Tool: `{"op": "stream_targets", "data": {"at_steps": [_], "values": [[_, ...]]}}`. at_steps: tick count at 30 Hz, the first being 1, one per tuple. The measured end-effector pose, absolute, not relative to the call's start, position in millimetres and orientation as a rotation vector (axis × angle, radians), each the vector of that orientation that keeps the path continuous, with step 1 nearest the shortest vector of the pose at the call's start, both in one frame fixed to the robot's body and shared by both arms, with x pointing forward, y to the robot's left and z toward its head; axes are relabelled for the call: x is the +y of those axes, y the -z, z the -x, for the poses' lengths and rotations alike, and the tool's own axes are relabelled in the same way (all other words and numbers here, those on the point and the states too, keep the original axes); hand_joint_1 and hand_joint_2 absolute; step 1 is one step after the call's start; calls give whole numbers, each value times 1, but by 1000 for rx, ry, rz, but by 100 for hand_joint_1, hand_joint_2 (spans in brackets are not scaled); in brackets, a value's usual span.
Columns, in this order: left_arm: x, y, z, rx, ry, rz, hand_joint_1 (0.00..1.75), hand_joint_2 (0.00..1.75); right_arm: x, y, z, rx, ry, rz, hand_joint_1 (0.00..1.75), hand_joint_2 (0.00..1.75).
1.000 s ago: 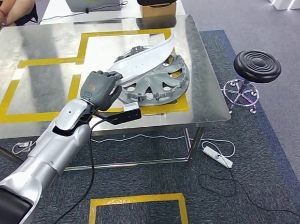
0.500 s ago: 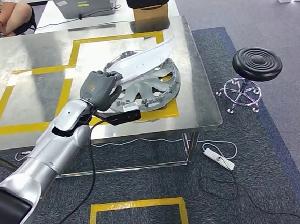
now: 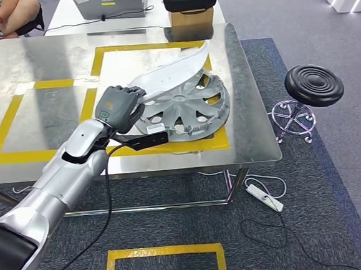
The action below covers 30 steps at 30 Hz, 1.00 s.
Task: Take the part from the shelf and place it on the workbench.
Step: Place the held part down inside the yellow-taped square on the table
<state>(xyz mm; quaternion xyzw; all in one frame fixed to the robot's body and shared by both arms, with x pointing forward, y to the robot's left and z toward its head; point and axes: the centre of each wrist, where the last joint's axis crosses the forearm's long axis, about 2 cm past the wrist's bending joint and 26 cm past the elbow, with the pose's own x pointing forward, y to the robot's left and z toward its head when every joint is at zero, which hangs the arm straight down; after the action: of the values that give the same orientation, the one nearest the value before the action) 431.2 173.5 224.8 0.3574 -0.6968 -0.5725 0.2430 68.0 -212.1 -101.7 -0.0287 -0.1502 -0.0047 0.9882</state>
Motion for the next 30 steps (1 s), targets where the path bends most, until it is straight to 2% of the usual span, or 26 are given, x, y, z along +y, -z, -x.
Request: {"op": "stream_targets", "data": {"at_steps": [30], "values": [[174,-227,-432,-1903,1571,-984,175,175,-212,101,-72,-310,8,56,0,175]]}}
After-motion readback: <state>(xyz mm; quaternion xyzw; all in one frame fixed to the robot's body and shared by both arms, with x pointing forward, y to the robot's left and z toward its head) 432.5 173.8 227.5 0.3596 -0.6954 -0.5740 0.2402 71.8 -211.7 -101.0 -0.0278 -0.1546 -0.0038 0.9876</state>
